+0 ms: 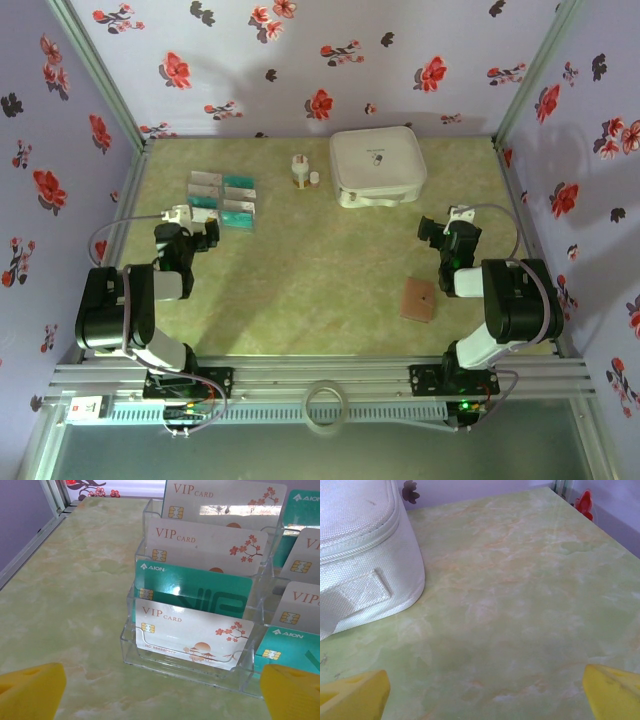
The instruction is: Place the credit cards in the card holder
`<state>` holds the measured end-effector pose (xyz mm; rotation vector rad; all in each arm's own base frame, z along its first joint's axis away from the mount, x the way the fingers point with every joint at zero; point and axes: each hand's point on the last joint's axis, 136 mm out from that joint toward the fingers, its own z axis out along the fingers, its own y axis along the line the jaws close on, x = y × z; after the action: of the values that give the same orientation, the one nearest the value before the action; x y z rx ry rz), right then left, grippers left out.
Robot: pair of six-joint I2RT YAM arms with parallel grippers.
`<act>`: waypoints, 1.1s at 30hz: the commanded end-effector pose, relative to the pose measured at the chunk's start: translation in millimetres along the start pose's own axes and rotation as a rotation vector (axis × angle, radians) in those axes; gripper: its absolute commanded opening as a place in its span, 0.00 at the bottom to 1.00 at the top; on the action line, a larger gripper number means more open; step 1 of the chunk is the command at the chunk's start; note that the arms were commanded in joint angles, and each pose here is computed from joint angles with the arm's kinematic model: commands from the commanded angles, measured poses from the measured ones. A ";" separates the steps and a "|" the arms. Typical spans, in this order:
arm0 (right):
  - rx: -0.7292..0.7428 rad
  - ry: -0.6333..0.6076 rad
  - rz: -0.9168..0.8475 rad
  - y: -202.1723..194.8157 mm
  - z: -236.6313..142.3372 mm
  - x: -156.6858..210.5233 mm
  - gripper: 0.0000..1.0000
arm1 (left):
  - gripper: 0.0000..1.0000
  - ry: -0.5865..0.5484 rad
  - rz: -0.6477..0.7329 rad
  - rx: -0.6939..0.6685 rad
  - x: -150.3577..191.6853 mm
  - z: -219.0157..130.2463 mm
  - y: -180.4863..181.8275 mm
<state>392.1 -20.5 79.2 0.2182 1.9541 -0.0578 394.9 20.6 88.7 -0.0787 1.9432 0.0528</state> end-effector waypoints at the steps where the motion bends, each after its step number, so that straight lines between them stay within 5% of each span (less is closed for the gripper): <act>1: 0.000 -0.011 -0.004 -1.5 2.6 -7.0 0.99 | 1.00 -0.021 -0.001 -0.013 -6.1 0.9 1.8; 20: 0.046 -0.041 0.018 -8.5 -24.5 -35.3 0.99 | 1.00 -0.009 -0.007 -0.018 -35.0 -15.7 3.3; 27: 0.300 0.112 0.360 -48.2 -64.1 -47.2 0.99 | 1.00 0.053 -0.131 -0.043 -71.1 -33.7 5.1; 33: 0.151 0.322 0.414 -18.6 -86.6 -22.3 0.99 | 1.00 0.133 -0.181 -0.006 -82.4 -53.8 -27.4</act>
<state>350.2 -42.4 172.4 0.6624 1.9751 0.0376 394.0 5.9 198.4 -0.2189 1.9411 -0.0454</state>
